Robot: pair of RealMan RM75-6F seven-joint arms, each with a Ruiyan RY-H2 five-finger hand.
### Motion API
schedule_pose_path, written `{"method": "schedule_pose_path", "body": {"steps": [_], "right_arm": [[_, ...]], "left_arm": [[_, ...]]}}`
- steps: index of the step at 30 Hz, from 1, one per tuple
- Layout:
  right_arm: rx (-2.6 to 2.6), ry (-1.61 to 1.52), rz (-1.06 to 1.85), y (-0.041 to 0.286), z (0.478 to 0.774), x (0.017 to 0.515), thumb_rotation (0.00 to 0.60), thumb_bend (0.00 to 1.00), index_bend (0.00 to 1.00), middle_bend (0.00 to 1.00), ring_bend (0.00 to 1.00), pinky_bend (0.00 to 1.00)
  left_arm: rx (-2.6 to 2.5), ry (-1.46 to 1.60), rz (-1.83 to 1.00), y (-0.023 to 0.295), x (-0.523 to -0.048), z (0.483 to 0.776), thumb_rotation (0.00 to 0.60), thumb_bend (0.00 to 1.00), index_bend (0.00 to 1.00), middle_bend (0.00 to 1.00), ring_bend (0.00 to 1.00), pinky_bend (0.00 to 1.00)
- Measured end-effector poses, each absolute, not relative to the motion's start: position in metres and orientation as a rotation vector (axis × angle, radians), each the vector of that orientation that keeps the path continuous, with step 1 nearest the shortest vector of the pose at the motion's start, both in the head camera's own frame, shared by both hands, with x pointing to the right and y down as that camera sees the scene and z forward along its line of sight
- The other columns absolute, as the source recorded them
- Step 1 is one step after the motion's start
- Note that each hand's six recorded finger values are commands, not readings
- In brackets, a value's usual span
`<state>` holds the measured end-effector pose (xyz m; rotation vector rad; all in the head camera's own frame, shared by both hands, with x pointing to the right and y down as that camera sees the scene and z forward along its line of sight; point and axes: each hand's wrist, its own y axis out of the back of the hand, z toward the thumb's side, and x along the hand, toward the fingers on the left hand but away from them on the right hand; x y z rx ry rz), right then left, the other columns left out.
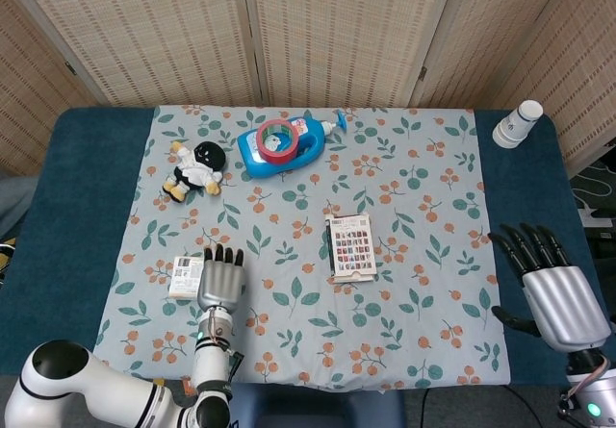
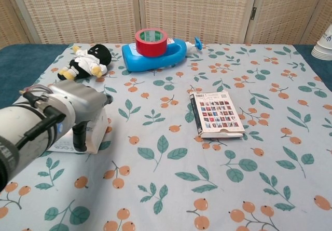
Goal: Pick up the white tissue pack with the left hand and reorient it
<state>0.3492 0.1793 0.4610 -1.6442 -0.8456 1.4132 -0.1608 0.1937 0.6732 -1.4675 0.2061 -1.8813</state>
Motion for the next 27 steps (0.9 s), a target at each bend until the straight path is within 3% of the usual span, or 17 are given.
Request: {"method": "schedule_pose_path", "body": {"steps": [5,9,17,27], "right_arm": [[-1.648,-0.843,1.415,0.180,0.461,0.349,0.600,0.11,0.13,0.06,0.00,0.04],[-1.648,-0.844,1.412,0.180,0.461,0.348,0.600,0.11,0.13,0.06,0.00,0.04],[-1.646,-0.845,1.415,0.179,0.461,0.349,0.600,0.12,0.13,0.06,0.00,0.04],[-1.648,-0.840,1.420,0.179,0.463,0.349,0.600,0.11,0.13,0.06,0.00,0.04]], "left_arm": [[-1.436,0.172,-1.924,0.198,-0.171,0.686,0.600,0.20,0.05,0.16,0.00,0.12],[-1.427,0.161,-1.941,0.200,-0.176,0.692,0.600,0.22,0.22,0.28,0.01,0.12],[-1.450,0.311,-1.810,0.185,-0.161,0.675,0.600,0.31,0.45,0.50,0.20,0.19],[-1.550,0.628,-1.511,0.158,-0.129,0.630,0.600,0.30,0.49,0.56,0.26,0.21]]}}
